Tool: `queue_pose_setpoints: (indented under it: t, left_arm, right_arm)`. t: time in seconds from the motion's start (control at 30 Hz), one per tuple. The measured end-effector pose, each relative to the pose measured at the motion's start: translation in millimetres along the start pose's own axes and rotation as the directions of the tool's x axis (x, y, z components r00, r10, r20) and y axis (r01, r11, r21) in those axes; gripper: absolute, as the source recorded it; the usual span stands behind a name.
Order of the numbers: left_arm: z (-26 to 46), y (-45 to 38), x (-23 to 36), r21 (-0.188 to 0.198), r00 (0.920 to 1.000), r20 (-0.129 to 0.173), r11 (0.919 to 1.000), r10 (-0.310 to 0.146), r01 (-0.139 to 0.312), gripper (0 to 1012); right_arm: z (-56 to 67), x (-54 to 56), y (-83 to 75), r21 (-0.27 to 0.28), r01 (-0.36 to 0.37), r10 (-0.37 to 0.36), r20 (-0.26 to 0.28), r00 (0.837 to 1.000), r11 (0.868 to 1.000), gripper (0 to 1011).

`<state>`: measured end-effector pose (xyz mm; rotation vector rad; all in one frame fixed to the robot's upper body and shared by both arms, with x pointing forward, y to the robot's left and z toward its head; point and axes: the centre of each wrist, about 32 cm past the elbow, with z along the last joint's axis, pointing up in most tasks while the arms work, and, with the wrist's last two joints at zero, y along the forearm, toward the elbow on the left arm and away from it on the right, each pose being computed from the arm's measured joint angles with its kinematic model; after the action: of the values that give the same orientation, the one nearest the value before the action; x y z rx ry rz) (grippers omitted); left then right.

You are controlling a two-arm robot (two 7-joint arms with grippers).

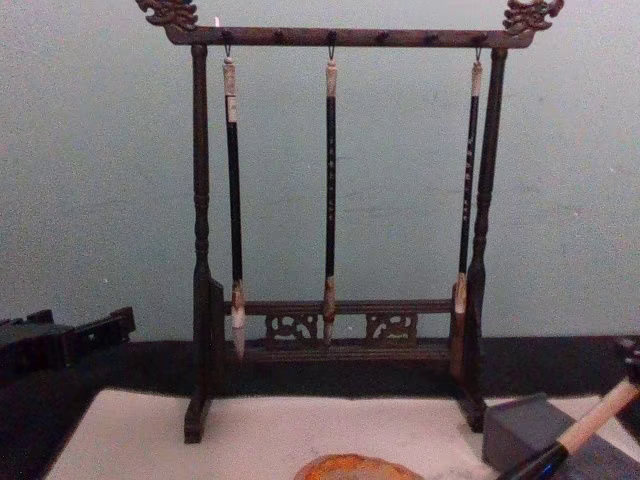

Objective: Pick up the brush from the inkstone, write on the paper, then place the brush back to its original position.

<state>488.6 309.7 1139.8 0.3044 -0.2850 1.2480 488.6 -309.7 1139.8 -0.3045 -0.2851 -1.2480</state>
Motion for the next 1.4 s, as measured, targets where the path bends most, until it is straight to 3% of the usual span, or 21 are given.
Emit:
queue_pose_setpoints:
  t: [0.87, 1.4]
  left_arm:
    - [0.0, 0.0, 0.0, 0.000, 1.0000, 0.000, 1.0000, 0.000, 0.000, 1000]
    - [0.0, 0.0, 0.0, 0.000, 1.0000, 0.000, 1.0000, 0.000, 0.000, 1000]
  right_arm:
    - [-0.1, 0.0, -0.1, 0.000, 0.000, 0.000, -0.001, 1.000, 1.000, 1001]
    - [8.7, 2.4, -17.1, 0.046, -0.049, 0.056, -0.157, 0.986, 0.998, 1001]
